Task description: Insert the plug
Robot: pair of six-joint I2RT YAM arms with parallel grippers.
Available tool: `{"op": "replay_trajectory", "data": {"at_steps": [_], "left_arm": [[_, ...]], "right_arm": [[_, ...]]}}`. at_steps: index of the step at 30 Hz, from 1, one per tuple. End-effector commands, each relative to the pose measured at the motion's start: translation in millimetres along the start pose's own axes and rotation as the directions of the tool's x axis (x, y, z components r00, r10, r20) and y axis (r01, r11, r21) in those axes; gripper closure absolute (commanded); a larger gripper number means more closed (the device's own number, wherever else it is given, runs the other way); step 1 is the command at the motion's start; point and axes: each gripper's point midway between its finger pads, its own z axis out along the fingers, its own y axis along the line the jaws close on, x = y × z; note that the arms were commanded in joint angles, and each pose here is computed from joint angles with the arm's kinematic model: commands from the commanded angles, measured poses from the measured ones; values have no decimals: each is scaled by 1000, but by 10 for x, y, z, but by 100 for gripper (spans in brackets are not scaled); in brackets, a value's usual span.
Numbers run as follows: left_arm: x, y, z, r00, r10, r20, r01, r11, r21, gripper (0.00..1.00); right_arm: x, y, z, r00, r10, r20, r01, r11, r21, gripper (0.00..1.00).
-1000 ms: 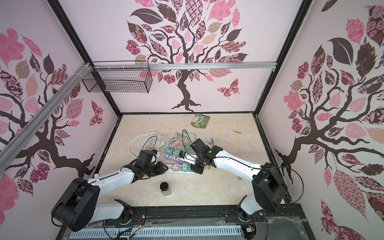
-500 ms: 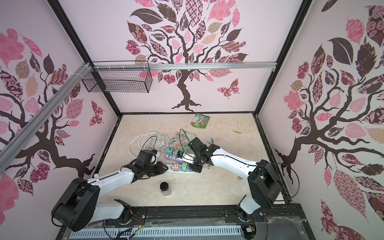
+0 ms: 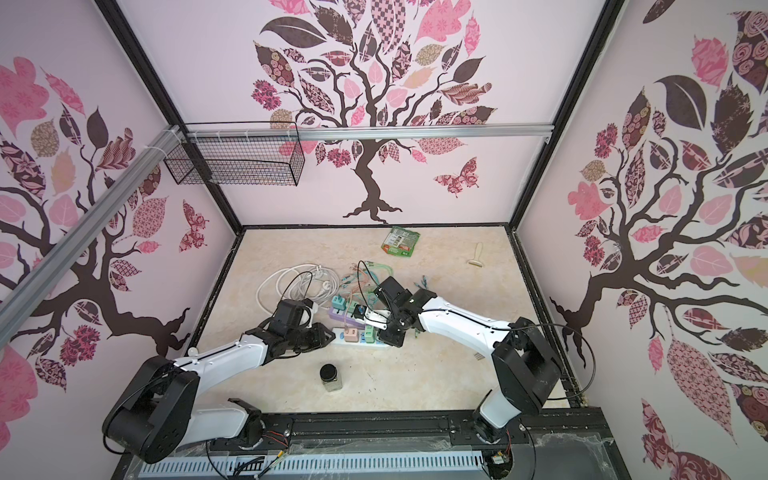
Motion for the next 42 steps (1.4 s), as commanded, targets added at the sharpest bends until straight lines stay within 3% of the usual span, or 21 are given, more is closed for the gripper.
{"op": "replay_trajectory", "data": {"at_steps": [1,26,42], "left_arm": [[-117,-26,-50,999,10,31,-10,1000,-10,70],[-184,-57,-67,999,8,41,-8,1000,-2,70],[-182,-52,-106,999,7,49,-7,1000,3,70]], "right_arm": [[5,8,23,1000,-6,-11,6,1000,1,92],[67,114,180,996,-35,-83,32,999,-34,91],[267,35,374,975,-40,-220,41,999,-2,90]]}}
